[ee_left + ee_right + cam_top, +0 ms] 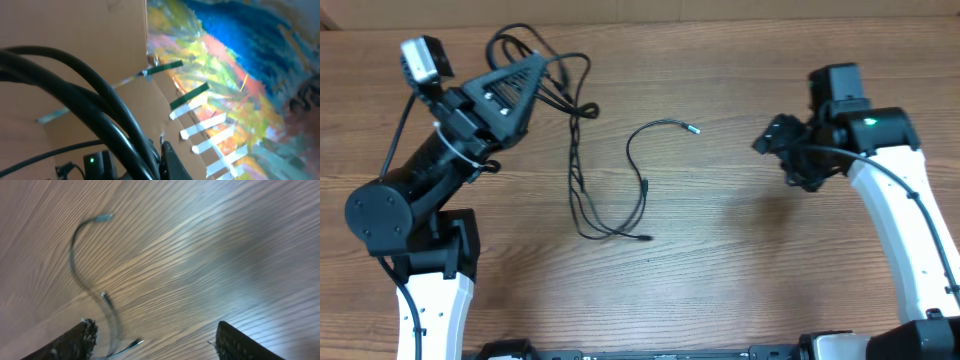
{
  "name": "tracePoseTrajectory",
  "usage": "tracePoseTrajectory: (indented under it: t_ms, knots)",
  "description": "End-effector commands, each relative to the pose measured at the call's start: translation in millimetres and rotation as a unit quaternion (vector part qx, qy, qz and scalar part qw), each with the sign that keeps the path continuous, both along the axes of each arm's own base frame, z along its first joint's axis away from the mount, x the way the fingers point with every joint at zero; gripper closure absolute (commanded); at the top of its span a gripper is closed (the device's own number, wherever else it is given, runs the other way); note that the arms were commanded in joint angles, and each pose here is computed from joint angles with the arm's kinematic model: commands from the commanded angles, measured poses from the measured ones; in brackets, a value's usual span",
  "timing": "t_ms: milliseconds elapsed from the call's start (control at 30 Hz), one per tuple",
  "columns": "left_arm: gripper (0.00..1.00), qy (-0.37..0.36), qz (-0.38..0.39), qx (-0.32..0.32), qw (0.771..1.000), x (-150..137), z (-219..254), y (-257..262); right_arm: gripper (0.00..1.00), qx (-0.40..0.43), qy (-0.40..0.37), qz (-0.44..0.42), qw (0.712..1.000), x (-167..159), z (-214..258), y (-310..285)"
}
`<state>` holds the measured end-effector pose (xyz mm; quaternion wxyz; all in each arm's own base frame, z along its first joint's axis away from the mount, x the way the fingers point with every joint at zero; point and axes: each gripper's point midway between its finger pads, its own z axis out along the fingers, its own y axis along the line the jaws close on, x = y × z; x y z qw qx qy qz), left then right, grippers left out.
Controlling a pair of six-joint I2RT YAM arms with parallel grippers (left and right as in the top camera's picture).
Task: Untangle cables
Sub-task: 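Release the cables onto the table and move both grippers apart, then lower the right gripper onto the loose cable pile at center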
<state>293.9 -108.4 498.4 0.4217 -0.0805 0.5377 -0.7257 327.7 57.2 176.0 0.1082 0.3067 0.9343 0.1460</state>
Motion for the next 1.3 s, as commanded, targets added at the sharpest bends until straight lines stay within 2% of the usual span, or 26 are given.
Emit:
tracePoseTrajectory:
  t_ms: [0,100,200,233,267,300,333,367,433,467,533,633,700,867,1000,1067,1133,1200,1267]
  knots:
    - [0.96,-0.039,0.032,-0.057,0.997,-8,32,18,0.21,-0.003,-0.014,0.001,1.000,4,7,-21]
    - [0.88,-0.067,0.039,-0.059,0.995,-13,40,18,0.20,-0.001,-0.016,-0.003,1.000,4,8,-25]
    - [0.75,-0.107,0.050,0.010,0.993,-13,30,8,0.20,-0.001,-0.018,-0.003,1.000,6,8,-25]
    - [0.63,-0.121,0.054,0.046,0.990,-12,22,3,0.20,-0.001,-0.019,-0.003,1.000,6,8,-25]
    - [0.46,-0.123,0.038,0.128,0.983,-4,-9,-12,0.19,-0.001,-0.019,-0.003,1.000,6,8,-25]
    - [0.30,-0.097,0.013,0.199,0.975,6,-50,-23,0.19,-0.001,-0.019,-0.003,1.000,6,8,-25]
    - [0.22,-0.063,0.002,0.228,0.972,12,-77,-25,0.19,-0.001,-0.019,-0.003,1.000,6,8,-25]
    - [0.13,0.016,0.001,0.261,0.965,23,-123,-22,0.19,-0.001,-0.017,-0.003,1.000,5,8,-25]
    - [0.05,0.158,0.029,0.311,0.937,34,-195,-6,0.19,-0.001,-0.015,-0.003,1.000,4,8,-25]
    - [0.02,0.236,0.046,0.334,0.911,33,-231,6,0.19,-0.001,-0.015,-0.003,1.000,4,8,-25]
    - [0.00,0.355,0.063,0.372,0.855,23,-288,26,0.19,-0.001,-0.015,-0.003,1.000,4,8,-25]
    - [0.00,0.454,0.068,0.400,0.794,6,-332,42,0.19,-0.001,-0.015,-0.003,1.000,4,8,-25]
    - [0.00,0.487,0.065,0.410,0.769,-1,-348,47,0.19,-0.001,-0.015,-0.003,1.000,4,8,-25]
    - [0.00,0.492,0.077,0.419,0.759,-3,-350,53,0.18,-0.014,-0.023,0.032,0.999,5,8,-25]
    - [0.00,0.486,0.129,0.477,0.721,-16,-349,79,0.14,0.001,-0.048,0.121,0.992,5,11,-10]
    - [0.00,0.446,0.156,0.526,0.708,-24,-337,93,0.10,0.036,-0.079,0.193,0.977,5,19,12]
    - [0.04,0.390,0.171,0.563,0.708,-32,-318,99,0.01,0.047,-0.100,0.235,0.966,7,24,32]
    - [0.07,0.328,0.190,0.598,0.707,-41,-297,103,0.00,0.049,-0.113,0.271,0.955,6,26,57]
    - [0.01,0.301,0.233,0.612,0.694,-49,-279,115,0.00,0.051,-0.129,0.309,0.941,3,30,85]
